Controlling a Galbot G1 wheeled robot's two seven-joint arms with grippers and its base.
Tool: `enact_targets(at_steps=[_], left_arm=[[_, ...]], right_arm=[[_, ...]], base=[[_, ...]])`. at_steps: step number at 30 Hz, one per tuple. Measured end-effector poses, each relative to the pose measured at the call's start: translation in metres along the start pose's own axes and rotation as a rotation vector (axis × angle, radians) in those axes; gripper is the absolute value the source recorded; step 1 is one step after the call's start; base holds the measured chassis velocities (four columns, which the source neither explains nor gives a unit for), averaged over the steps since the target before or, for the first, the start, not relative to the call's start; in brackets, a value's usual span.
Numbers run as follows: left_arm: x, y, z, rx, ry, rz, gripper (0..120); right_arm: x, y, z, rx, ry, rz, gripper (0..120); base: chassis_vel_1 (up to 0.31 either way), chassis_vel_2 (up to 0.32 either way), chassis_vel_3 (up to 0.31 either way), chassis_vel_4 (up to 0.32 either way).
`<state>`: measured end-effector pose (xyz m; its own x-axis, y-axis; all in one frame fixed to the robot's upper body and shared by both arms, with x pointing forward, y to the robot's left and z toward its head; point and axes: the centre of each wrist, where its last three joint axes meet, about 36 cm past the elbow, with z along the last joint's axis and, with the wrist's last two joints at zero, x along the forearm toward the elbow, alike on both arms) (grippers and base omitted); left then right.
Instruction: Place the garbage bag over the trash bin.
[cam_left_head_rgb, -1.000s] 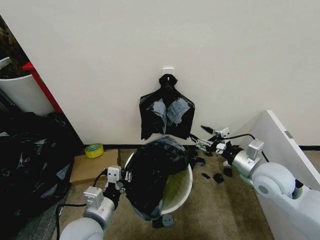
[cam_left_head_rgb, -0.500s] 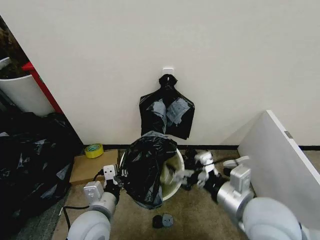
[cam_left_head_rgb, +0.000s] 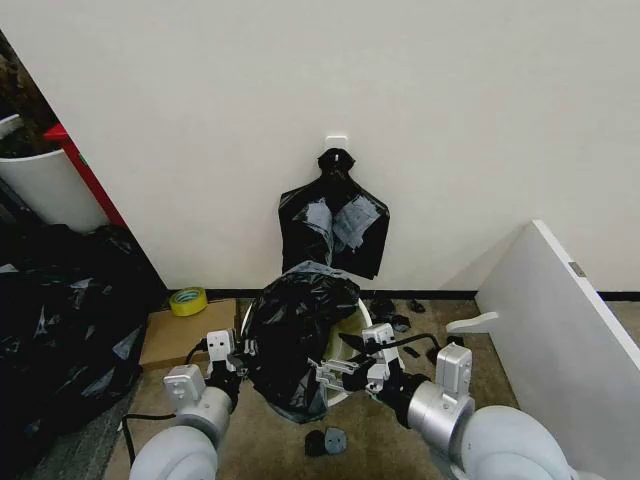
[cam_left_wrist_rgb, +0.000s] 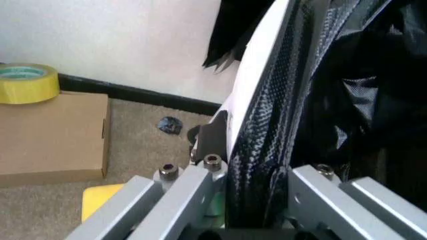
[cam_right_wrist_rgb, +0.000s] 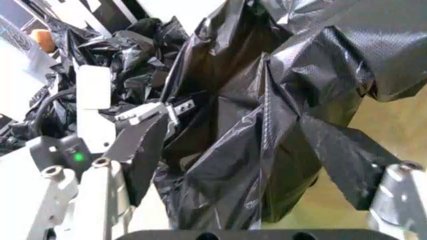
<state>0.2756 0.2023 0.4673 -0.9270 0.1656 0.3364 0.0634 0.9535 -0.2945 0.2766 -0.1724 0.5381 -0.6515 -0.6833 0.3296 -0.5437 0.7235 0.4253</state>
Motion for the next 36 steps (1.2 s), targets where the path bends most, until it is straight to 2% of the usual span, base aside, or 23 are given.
enact_targets(at_steps=[5,12,16,17,21,23,25,29,36], left_arm=[[0.004,-0.002,0.0,-0.008,-0.001,0.011,1],[0.007,-0.002,-0.001,-0.027,-0.006,0.025,1],[0.009,-0.001,-0.001,-0.03,-0.001,0.024,1],[0.009,-0.001,-0.001,-0.03,-0.001,0.024,1],[0.011,-0.002,-0.003,-0.03,-0.006,0.029,1],[0.011,-0.002,-0.003,-0.03,-0.006,0.029,1],[0.011,-0.002,-0.003,-0.03,-0.007,0.028,1],[0.011,-0.002,-0.003,-0.028,-0.008,0.028,1],[0.009,0.001,-0.004,-0.02,-0.009,0.017,1]], right_arm=[[-0.005,-0.005,0.002,0.012,0.008,0.018,61],[-0.007,-0.008,0.002,0.032,0.016,0.044,59],[-0.005,-0.01,0.003,0.04,0.022,0.059,46],[-0.005,-0.01,0.003,0.04,0.022,0.059,46],[-0.005,-0.011,0.003,0.046,0.025,0.069,26],[-0.005,-0.011,0.003,0.046,0.025,0.069,26],[-0.004,-0.01,0.003,0.046,0.025,0.065,14],[-0.002,-0.009,0.002,0.044,0.022,0.061,0],[0.004,-0.01,-0.005,0.061,-0.029,0.095,0]], base=[[0.0,0.0,0.0,0.0],[0.0,0.0,0.0,0.0],[0.0,0.0,0.0,0.0],[0.0,0.0,0.0,0.0],[0.0,0.0,0.0,0.0],[0.0,0.0,0.0,0.0],[0.0,0.0,0.0,0.0],[0.0,0.0,0.0,0.0],[0.0,0.0,0.0,0.0]])
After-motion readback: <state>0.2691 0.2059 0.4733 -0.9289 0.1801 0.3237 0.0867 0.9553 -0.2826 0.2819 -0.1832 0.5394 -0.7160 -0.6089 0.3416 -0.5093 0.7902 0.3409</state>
